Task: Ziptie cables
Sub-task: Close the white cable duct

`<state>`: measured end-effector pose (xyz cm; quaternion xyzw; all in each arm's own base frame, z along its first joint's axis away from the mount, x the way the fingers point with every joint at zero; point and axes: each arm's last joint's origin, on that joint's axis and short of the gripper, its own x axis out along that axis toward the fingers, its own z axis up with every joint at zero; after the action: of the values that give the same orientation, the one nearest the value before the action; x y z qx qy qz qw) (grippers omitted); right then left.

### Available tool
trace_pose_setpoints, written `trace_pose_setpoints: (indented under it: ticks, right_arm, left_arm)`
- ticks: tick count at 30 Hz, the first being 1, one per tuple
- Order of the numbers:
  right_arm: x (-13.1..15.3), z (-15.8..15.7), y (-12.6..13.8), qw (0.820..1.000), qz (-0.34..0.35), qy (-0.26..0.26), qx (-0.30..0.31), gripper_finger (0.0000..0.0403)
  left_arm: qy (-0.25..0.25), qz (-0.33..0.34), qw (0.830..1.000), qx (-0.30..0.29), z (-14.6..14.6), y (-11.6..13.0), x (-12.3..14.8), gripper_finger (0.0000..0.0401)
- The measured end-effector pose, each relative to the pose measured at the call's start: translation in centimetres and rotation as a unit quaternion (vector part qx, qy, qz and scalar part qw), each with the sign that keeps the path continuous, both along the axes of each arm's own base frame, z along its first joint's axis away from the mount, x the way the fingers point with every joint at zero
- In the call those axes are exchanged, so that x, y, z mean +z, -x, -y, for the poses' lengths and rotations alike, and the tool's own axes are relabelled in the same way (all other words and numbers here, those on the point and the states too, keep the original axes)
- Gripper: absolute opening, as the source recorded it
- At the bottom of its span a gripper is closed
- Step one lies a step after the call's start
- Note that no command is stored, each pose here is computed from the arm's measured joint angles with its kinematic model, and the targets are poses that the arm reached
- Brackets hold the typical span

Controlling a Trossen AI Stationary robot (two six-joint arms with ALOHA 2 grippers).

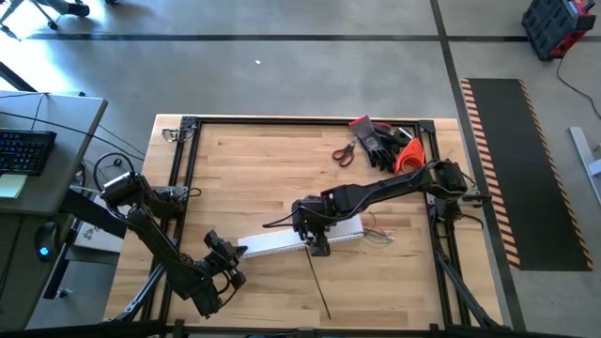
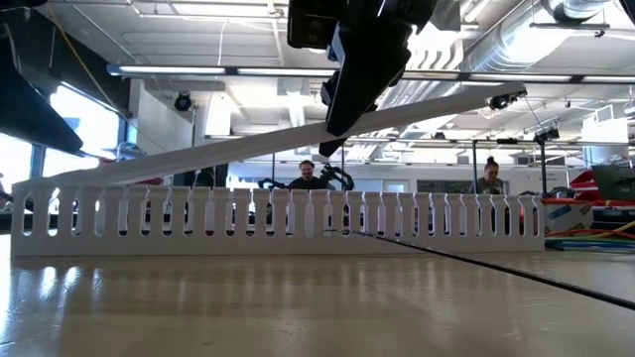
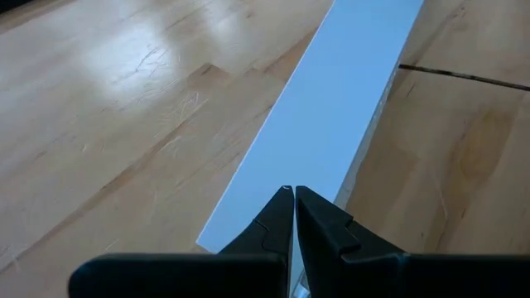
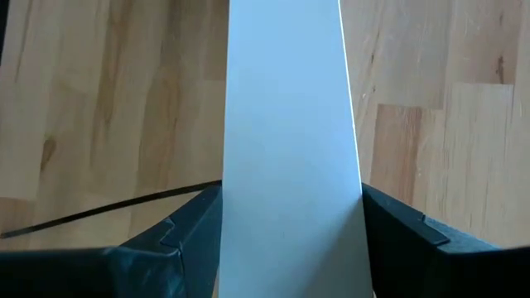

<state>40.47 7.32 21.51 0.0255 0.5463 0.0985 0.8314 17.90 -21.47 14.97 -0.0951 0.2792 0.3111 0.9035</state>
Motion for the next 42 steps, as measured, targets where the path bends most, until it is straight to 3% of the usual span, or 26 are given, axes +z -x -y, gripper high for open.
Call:
trace_pose_setpoints:
  ticks: [19, 31, 42]
  right_arm:
    - [0.7, 0.1, 0.4, 1.0, 0.002, 0.001, 0.005, 0.0211]
    - [0.6, 0.0, 0.5, 1.0, -0.003, 0.01, 0.009, 0.0211]
    - [0.3, 0.0, 0.5, 1.0, -0.009, 0.013, 0.011, 0.0211]
  left_arm:
    - [-0.006, 0.002, 1.0, -0.005, -0.3, 0.2, 0.9, 0.0]
    - [0.012, 0.024, 1.0, 0.014, -1.7, 0.4, -1.9, 0.0]
    - [0.024, 0.035, 0.999, 0.014, -2.1, 0.7, -2.8, 0.0]
